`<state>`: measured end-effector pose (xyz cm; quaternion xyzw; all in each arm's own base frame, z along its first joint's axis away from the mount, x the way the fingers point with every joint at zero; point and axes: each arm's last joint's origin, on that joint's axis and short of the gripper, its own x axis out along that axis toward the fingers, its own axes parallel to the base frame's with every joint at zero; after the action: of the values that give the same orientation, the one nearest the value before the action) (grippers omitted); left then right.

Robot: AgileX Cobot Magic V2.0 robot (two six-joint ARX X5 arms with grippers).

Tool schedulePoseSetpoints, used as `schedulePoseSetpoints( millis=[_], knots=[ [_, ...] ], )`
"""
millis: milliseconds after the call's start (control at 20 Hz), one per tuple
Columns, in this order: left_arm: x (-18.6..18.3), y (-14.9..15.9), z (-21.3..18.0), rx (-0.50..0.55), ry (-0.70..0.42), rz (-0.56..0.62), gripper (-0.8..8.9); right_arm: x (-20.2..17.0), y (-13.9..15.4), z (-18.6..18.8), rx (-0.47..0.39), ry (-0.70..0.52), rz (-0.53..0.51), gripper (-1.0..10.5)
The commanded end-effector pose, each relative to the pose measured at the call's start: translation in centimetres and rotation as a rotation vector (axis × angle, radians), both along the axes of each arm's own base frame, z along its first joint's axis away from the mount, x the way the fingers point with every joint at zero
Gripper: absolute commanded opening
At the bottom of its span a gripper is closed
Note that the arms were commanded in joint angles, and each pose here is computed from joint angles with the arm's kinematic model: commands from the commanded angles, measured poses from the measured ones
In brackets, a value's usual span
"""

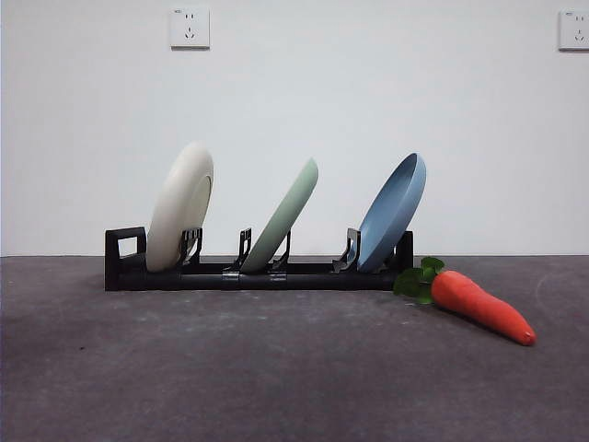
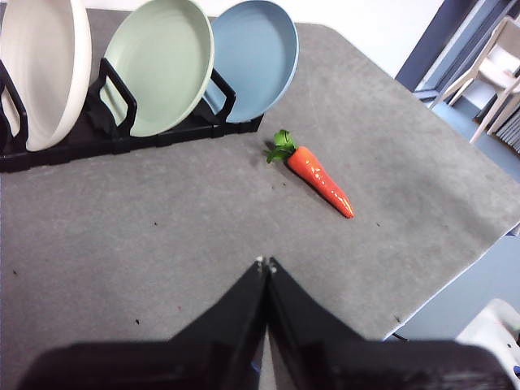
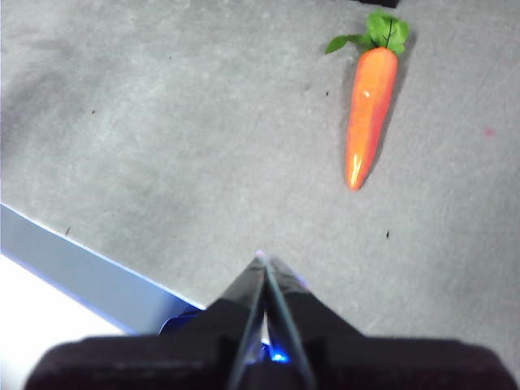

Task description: Take the green plate from the plate rack,put the plate on the table,take the carrot from the table,put the carrot in the plate

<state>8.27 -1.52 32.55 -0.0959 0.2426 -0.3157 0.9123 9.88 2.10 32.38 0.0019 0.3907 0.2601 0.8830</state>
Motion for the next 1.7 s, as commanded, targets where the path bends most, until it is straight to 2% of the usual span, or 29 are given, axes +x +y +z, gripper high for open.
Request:
schedulePoseSetpoints(
  millis=[50,150,200,600,900,1100,1300,1450,1700],
  knots=[
    [0.0,0.0,0.1,0.012,-0.011,-0.003,1.68,0.0,0.0,0.2,0.000,-0.021,0.006,1.5],
    [0.1,0.0,0.1,-0.002,-0.001,0.006,5.79,0.0,0.0,0.2,0.014,-0.012,-0.011,5.5],
    [0.1,0.0,0.2,-0.002,-0.003,0.006,6.24,0.1,0.0,0.2,0.014,-0.011,-0.011,6.7],
    [1.4,0.1,0.0,-0.005,0.022,0.000,6.24,0.2,0.0,0.2,0.014,-0.007,-0.012,6.6],
    [4.8,-1.5,1.2,-0.079,-0.066,-0.075,6.23,0.5,0.1,0.2,0.019,-0.012,-0.016,6.6],
    [9.0,-4.7,1.4,-0.046,-0.063,-0.108,6.23,1.0,0.1,0.0,0.016,0.008,-0.016,6.6],
    [14.3,-9.3,1.8,0.058,-0.061,-0.149,6.22,1.6,0.2,-0.2,0.014,0.032,-0.016,6.6],
    [18.9,-12.7,1.8,0.127,-0.093,-0.125,6.21,1.9,0.2,-0.3,0.013,0.043,-0.017,6.6],
    [25.7,-17.0,0.1,0.165,-0.148,-0.087,6.21,1.9,0.2,-0.3,0.012,0.045,-0.017,6.6]
  ],
)
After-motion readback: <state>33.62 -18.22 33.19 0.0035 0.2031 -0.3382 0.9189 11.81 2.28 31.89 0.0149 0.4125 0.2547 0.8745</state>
